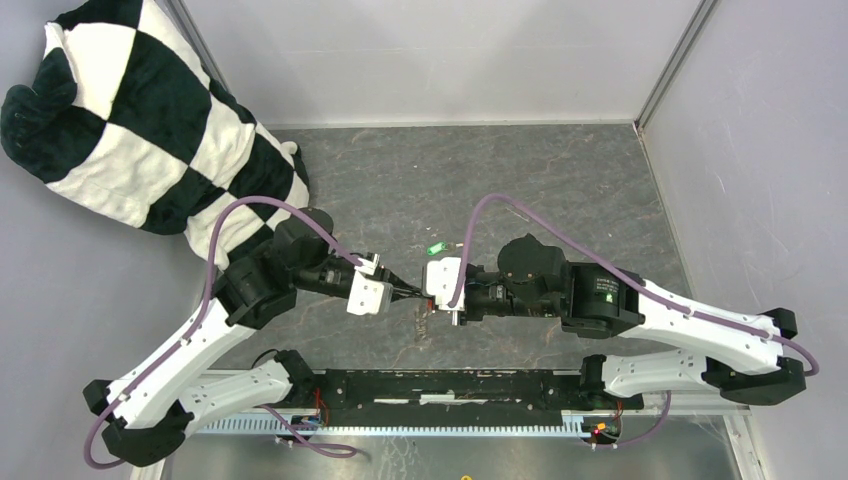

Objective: Put the keys on the keyring
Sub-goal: Adjust the key on the keyring.

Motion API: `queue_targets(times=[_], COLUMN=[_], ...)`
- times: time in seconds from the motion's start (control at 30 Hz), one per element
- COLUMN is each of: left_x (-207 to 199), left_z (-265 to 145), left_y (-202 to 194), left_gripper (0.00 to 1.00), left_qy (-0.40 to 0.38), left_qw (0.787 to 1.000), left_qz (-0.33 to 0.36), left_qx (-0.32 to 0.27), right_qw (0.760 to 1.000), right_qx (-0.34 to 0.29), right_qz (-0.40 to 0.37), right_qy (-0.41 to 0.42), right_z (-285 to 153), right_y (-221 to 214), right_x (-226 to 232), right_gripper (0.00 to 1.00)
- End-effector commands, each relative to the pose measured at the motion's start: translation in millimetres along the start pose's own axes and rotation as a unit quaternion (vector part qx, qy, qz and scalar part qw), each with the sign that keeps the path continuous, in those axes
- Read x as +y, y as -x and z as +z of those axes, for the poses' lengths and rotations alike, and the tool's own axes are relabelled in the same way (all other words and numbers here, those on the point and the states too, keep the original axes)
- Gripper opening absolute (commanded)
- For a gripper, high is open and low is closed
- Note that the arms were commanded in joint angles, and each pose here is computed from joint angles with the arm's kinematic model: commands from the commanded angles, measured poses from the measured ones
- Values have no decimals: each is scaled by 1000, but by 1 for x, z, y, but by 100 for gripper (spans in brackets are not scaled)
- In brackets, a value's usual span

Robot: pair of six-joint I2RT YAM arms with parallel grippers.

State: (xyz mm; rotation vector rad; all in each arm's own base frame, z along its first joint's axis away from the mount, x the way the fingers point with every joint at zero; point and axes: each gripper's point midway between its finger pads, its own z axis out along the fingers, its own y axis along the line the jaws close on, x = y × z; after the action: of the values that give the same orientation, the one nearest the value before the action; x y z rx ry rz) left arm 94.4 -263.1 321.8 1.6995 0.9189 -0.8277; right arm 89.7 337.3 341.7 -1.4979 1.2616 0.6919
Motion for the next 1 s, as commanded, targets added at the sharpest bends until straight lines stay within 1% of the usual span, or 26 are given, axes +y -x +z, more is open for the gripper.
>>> queue_targets(times=[0.0,0.03,0.07,0.2,0.4,0.43,0.47,0.53,0.6,0.67,0.77,0.9,0.97], left_x=[4,4,4,3,4,3,4,4,5,5,7,8,7], left_z=[-1,-1,-1,-2,-1,-1,-1,-1,-2,-3,-3,-4,-4], left_y=[19,18,16,13,12,13,13,12,13,15,17,21,21], left_gripper=[6,3,2,2,2,4,13,21,22,21,14,17,16], left_qy=[-1,-1,2,6,4,3,4,6,8,9,11,9,8], left_qw=[1000,1000,1000,1000,1000,1000,1000,1000,1000,1000,1000,1000,1000], left_qz=[5,4,3,0,-1,-2,-3,-2,-1,1,6,5,4], left_qx=[-25,-24,-21,-16,-15,-17,-16,-15,-15,-16,-17,-22,-23], right_qw=[999,999,999,999,997,997,997,998,998,998,998,999,999], right_qx=[-44,-44,-47,-50,-74,-74,-71,-66,-62,-61,-55,-40,-39], right_qz=[4,4,3,7,10,12,13,13,13,13,13,13,12], right_qy=[-9,-9,-10,-13,-26,-25,-23,-19,-16,-14,-9,-2,-1], right_z=[-5,-6,-7,-10,-23,-23,-22,-20,-19,-18,-16,-11,-11], right_y=[30,30,31,32,40,39,38,36,34,34,32,28,28], right_x=[-9,-8,-9,-9,-13,-12,-11,-10,-8,-8,-6,-5,-5], right_gripper=[1,1,1,1,1,1,1,1,1,1,1,1,1])
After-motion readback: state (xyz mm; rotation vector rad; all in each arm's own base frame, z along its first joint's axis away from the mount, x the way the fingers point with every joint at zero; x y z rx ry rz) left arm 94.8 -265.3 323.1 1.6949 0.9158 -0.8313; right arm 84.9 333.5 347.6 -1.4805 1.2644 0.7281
